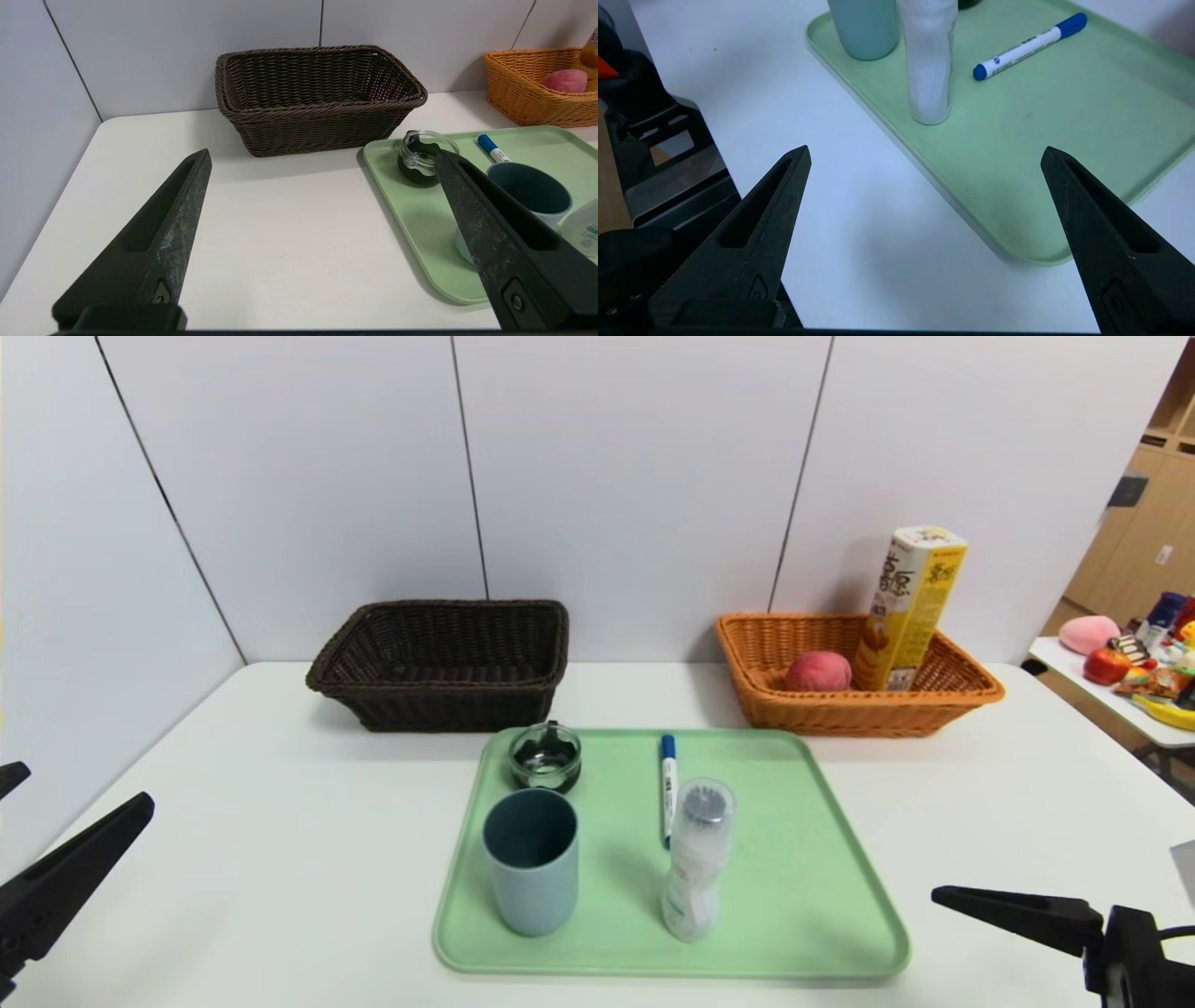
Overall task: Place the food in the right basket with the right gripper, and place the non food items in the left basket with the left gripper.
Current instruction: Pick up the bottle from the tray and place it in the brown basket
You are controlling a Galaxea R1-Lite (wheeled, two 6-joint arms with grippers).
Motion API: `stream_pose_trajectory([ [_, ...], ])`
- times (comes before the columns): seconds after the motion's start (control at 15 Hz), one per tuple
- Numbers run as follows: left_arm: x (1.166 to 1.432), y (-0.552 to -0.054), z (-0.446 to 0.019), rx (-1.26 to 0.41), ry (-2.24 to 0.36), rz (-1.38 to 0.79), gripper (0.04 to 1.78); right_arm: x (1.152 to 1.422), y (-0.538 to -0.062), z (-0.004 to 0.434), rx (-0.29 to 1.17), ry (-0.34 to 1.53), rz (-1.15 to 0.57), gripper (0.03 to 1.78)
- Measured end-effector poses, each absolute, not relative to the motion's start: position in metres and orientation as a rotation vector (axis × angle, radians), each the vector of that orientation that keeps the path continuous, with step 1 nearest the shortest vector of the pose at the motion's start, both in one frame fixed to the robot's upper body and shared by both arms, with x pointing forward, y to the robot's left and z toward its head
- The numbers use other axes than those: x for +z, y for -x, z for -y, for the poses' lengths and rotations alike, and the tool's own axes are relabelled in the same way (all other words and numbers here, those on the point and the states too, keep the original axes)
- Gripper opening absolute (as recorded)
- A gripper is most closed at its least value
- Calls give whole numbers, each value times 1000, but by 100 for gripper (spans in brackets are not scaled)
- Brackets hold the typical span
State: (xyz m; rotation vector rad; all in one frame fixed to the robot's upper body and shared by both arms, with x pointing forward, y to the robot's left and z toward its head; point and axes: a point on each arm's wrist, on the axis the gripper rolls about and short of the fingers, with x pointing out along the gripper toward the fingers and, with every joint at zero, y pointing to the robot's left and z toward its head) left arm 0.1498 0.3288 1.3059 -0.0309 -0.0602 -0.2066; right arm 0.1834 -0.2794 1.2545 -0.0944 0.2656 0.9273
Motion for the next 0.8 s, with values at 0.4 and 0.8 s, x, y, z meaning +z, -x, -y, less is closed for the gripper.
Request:
stream_pose_trajectory([
  [0.4, 1305, -149, -329, -206, 31, 59, 169, 1242, -225, 252, 976, 177, -271, 170],
  [0.8, 1304, -148, -329, -207, 32, 52, 169, 1219, -256, 228, 999, 197, -194, 170],
])
